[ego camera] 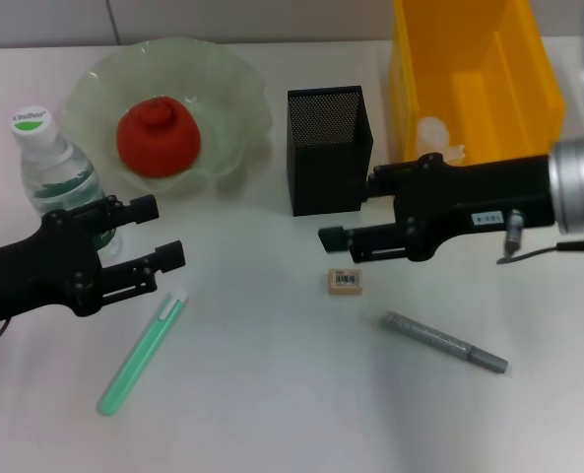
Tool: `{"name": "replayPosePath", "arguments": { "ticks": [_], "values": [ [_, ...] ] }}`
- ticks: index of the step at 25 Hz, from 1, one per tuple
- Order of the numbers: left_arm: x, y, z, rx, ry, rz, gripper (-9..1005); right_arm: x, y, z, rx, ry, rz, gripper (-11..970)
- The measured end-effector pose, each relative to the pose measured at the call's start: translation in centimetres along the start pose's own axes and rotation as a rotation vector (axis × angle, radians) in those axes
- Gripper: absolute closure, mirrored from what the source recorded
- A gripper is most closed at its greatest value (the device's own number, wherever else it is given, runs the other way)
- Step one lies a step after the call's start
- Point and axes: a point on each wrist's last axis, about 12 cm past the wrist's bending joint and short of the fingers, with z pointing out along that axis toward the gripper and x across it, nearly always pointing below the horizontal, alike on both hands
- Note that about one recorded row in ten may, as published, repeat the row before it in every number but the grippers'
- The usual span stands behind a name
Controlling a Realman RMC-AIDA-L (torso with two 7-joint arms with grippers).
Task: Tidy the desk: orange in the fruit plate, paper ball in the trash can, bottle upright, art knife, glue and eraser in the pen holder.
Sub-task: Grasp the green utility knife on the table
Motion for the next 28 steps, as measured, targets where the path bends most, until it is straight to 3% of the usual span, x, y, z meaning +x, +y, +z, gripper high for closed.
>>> {"name": "replayPosePath", "arguments": {
  "ticks": [7,11,18,24,28],
  "values": [
    [-0.5,0.4,-0.5,0.000,0.052,-0.012,271,7.3,0.6,-1.7,0.023,-0.446,0.017,273],
    [-1.7,1.0,0.0,0.015,0.173,-0.049,271,10.2,1.0,-1.8,0.091,-0.575,0.028,273],
    [-5.7,2.2,2.9,0.001,0.581,-0.206,272,11.0,0.9,-1.3,0.112,-0.577,0.071,273],
    [-9.2,1.4,7.1,-0.137,0.936,-0.179,273,10.6,0.8,-1.0,0.103,-0.582,0.073,272],
    [-9.7,0.8,9.5,-0.196,1.066,-0.119,274,10.7,0.8,-0.8,0.102,-0.583,0.083,272]
  ]
}}
